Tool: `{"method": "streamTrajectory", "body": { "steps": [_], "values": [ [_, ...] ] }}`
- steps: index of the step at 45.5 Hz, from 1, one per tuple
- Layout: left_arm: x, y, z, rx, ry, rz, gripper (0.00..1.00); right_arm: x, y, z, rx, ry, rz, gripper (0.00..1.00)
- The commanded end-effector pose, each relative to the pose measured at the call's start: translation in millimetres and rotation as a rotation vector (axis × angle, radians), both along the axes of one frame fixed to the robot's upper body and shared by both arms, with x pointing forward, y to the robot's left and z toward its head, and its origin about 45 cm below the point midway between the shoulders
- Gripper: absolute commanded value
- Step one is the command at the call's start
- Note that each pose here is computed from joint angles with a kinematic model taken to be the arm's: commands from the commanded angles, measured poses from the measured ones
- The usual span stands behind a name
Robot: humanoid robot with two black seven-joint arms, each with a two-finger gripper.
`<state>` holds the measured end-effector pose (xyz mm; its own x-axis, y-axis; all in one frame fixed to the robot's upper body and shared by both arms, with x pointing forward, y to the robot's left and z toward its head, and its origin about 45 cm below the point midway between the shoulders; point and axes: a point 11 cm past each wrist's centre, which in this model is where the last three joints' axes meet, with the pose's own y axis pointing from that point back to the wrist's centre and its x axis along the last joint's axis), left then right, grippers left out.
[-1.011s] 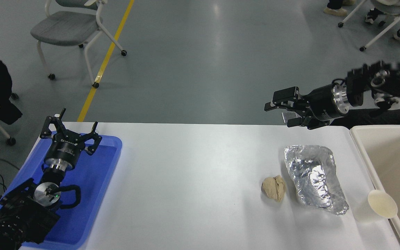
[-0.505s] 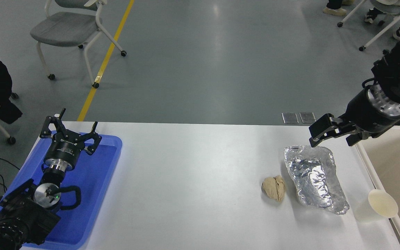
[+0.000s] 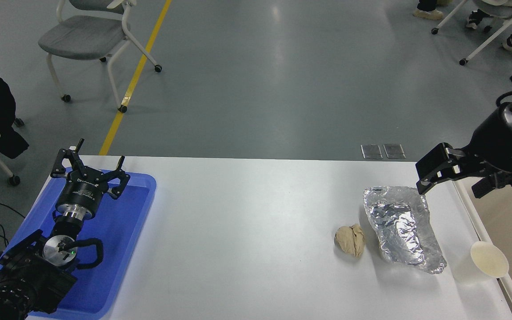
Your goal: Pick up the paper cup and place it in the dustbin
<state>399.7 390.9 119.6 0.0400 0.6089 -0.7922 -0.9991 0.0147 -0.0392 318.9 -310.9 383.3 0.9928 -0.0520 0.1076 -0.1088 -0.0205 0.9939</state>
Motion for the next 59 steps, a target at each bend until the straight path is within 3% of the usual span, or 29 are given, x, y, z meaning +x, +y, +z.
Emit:
{"method": "streamTrajectory", "body": {
  "steps": [1,9,23,42,59],
  "values": [
    [0.0,-0.2,-0.4,0.0,0.001,0.001,1.0,-8.0,-26.9,1.7,-0.087,0.016,-0.01,1.0],
    [0.3,-0.5,0.1,0.002,0.0,-0.003,1.0,-23.6,-86.1,-8.6,-0.224,0.04,0.065,1.0],
    [0.5,0.0,0.3,0.004,0.001,-0.002,1.0,-48.6,-149.6,-57.0,-0.207,0.074,-0.009,1.0],
    [0.4,-0.2,0.2,0.005,0.002,-0.003,1.0,-21.3,-176.2,-157.3,-0.169,-0.025,-0.033,1.0],
    [0.8,-1.0,0.6,0.004,0.0,-0.005,1.0,-40.0,-197.6,-218.9,-0.191,-0.064,-0.048,1.0]
  ]
}}
